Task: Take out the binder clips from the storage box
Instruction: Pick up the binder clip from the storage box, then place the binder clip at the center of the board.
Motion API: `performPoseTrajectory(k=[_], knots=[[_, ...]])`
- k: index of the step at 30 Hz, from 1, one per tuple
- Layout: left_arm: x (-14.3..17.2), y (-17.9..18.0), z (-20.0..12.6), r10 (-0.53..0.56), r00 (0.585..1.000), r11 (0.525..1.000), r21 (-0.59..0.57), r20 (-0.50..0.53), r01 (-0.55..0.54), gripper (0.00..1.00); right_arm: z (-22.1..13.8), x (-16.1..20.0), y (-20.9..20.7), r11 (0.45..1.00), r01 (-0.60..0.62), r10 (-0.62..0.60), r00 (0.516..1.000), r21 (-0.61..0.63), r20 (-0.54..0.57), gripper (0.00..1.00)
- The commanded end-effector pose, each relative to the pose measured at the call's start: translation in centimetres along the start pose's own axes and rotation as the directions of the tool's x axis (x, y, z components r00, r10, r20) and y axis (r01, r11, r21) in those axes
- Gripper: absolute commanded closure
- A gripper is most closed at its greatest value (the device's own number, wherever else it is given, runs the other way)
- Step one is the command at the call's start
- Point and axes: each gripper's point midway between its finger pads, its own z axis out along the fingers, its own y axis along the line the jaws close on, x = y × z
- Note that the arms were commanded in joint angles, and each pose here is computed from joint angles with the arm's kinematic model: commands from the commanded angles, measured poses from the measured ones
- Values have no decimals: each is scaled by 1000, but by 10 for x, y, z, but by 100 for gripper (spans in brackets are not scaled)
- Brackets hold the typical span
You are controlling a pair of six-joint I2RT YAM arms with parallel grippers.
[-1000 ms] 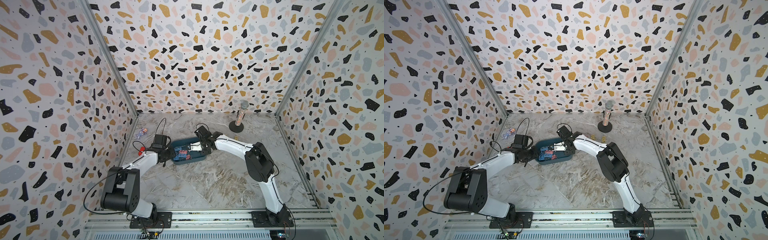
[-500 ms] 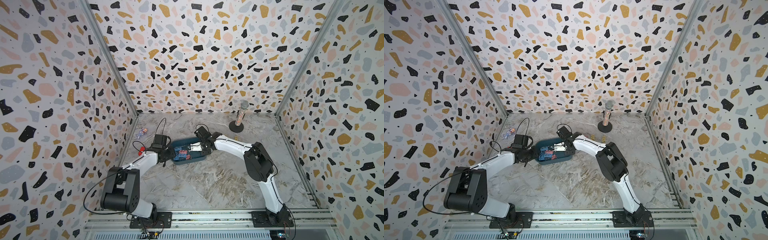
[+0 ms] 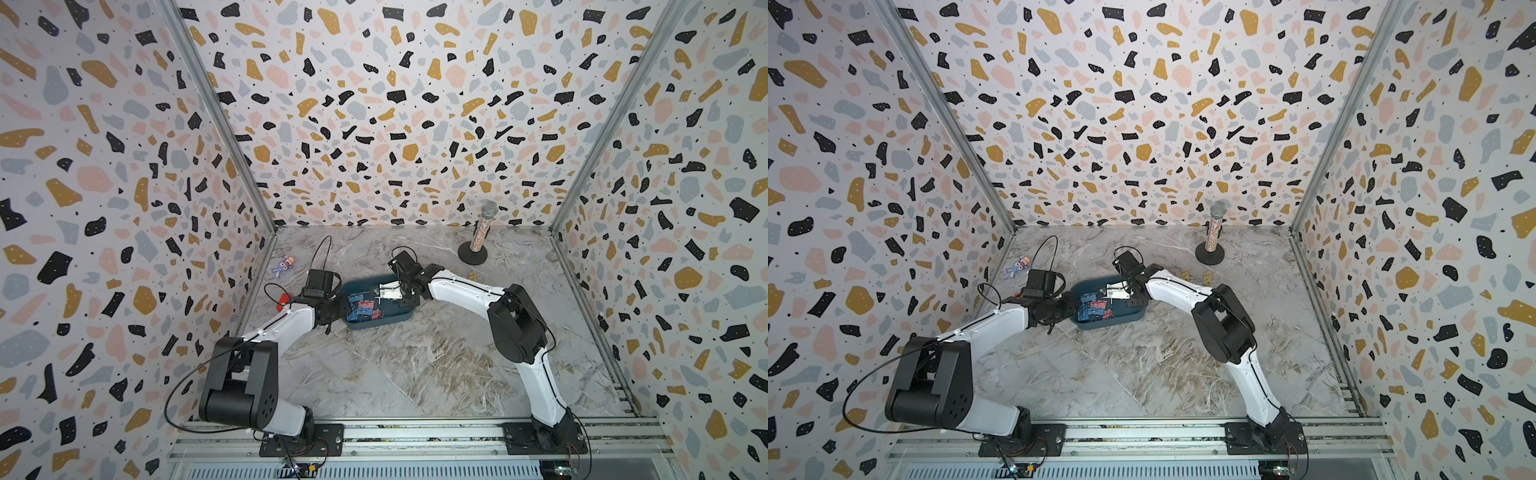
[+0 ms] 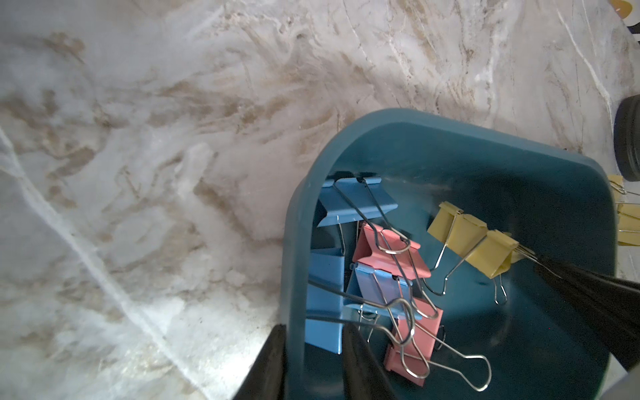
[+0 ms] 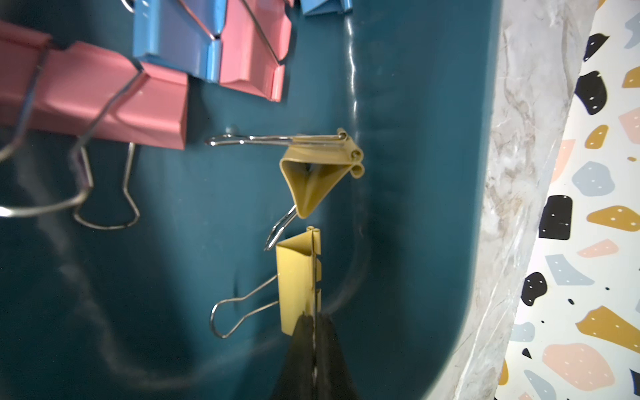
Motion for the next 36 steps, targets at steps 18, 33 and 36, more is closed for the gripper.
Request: performPoseTrajectory(k=[18,33,36], knots=[[-7,-1,-5,9,999,1000,5,32,-10,70,-102,-18,-37,985,-92,64,980,144,188,100],[-16,-8,-12,13,998,1000,17,54,-14,70,-164,88,-75,923,-214,180,975,319,134,100],[-19,-8,-13,15,998,1000,16,63,-16,70,-171,118,-81,903,-260,230,965,343,126,100]])
